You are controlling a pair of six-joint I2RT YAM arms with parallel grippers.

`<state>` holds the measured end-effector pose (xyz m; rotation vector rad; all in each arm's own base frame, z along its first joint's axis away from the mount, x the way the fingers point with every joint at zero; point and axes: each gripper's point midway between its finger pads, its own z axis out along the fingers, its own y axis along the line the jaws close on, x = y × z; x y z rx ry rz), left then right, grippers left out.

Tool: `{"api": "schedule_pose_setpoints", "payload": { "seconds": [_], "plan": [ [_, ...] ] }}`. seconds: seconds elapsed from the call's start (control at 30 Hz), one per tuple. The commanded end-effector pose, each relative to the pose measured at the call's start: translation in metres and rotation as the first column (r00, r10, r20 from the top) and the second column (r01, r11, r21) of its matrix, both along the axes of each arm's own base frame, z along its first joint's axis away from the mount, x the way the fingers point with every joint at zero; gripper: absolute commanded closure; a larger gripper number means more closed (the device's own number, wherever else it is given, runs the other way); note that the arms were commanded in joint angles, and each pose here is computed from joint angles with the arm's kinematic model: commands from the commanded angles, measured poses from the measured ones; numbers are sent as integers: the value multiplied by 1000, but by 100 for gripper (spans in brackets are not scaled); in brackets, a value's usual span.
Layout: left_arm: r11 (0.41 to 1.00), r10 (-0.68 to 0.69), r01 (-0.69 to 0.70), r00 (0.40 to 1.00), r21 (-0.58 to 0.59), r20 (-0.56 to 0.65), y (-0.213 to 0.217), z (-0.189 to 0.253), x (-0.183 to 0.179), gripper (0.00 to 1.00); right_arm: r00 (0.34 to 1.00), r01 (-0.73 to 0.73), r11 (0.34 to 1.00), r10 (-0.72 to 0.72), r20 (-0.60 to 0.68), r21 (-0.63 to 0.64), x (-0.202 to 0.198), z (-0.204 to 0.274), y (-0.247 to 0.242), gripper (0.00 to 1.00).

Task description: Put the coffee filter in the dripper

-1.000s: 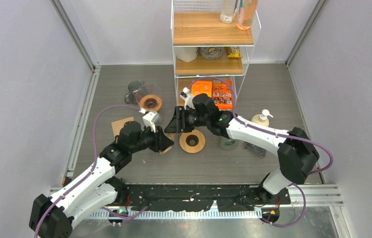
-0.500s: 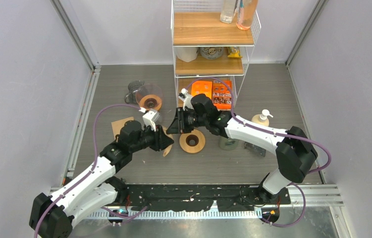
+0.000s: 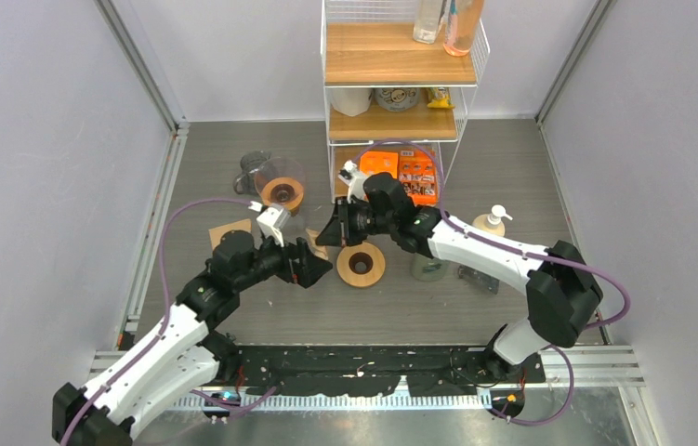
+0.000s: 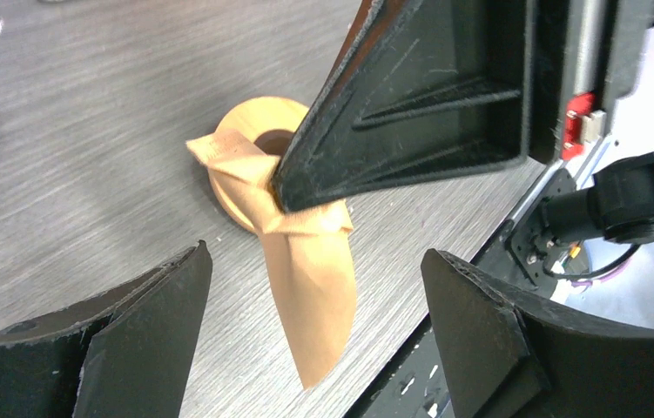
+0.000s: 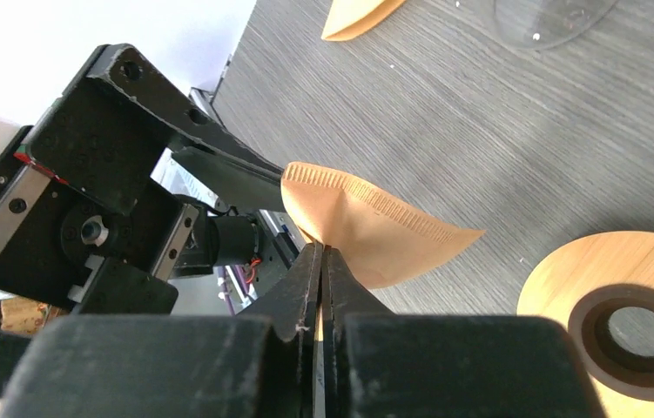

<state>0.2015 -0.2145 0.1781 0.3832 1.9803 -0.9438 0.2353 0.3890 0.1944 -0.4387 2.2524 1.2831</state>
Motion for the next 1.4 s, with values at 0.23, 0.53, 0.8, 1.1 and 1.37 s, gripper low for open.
{"api": "schedule_pose_setpoints", "payload": {
  "seconds": [0.23,0.53,0.8,1.1,1.37],
  "plan": [
    [993,39,7,919,-115,392,16,71,3,1,924,-282,957,254,285,63,-38,79,-45,95],
    [891,-376,454,765,-23,523,-22,96,-17,1,814,-477,879,436,384,13,-91,92,-85,95],
    [681,-617,732,561,18,552,-48,108,-48,1,741,-604,794,522,423,77,-109,105,-80,95],
    [598,-703,795,459,102,544,-61,99,-54,1,714,-656,746,563,417,115,-116,112,-74,95],
    [566,-740,819,454,95,496,-71,90,-55,8,695,-670,732,559,453,124,-119,124,-74,95]
  ]
}}
